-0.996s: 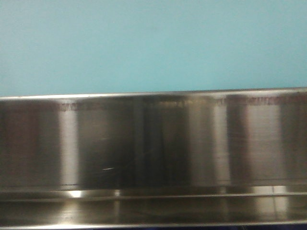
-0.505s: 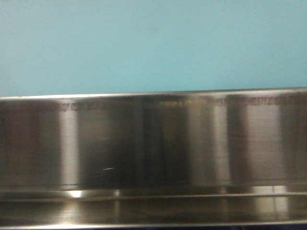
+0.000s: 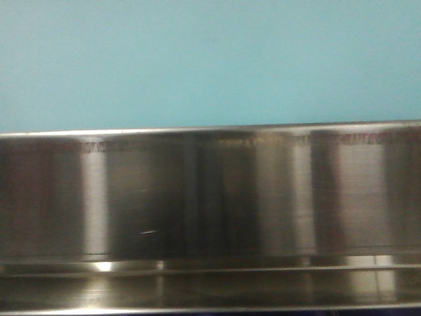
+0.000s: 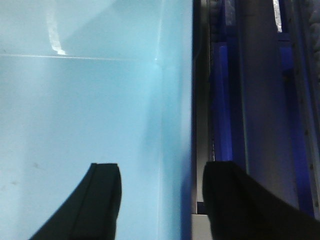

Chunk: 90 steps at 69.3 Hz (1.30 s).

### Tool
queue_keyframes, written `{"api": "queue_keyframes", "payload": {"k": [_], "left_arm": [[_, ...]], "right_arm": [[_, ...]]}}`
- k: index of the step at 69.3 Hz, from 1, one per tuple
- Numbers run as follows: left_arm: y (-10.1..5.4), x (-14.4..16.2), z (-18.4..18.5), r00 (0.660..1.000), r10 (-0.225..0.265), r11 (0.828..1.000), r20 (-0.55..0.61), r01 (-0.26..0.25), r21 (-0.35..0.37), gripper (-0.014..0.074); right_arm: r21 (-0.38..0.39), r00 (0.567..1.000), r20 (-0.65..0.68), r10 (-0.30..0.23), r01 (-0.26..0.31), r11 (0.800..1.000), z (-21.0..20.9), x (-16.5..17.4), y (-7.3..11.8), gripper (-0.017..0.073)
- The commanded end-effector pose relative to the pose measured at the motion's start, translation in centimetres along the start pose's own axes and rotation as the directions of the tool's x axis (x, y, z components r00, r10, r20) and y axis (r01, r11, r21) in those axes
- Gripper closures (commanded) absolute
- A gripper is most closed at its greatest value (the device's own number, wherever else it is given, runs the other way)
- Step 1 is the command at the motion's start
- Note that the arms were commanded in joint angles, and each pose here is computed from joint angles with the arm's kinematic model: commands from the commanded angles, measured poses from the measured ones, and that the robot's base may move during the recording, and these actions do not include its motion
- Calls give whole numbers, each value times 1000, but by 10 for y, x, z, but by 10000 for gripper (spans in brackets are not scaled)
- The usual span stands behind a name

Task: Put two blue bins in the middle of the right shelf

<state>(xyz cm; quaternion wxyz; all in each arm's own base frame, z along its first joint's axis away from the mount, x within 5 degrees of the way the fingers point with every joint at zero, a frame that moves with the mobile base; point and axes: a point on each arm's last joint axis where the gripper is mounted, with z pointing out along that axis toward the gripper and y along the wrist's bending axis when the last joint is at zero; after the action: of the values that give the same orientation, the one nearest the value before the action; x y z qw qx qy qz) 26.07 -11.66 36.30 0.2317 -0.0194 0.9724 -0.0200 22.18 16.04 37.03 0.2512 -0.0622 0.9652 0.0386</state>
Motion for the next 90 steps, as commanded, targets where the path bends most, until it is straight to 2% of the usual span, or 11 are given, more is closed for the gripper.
{"api": "queue_keyframes", "payload": {"k": [1,31,61,90], "left_arm": [[1,4,4,999,-4,1000,-41,3,-9,57],[3,3,4,1000,7,999,-25,-8,-34,57],[6,-2,-20,999,-8,1000,47,8,4,57],[6,-1,-18,999,-6,1000,41,6,-2,57]], "right_arm": [[11,998,-65,3,-2,1000,10,6,1,293],[11,998,-65,3,-2,1000,10,6,1,293],[7,998,-58,4,-4,1000,8,5,1,293],[-7,999,-34,10,-11,1000,1,1,2,293]]}}
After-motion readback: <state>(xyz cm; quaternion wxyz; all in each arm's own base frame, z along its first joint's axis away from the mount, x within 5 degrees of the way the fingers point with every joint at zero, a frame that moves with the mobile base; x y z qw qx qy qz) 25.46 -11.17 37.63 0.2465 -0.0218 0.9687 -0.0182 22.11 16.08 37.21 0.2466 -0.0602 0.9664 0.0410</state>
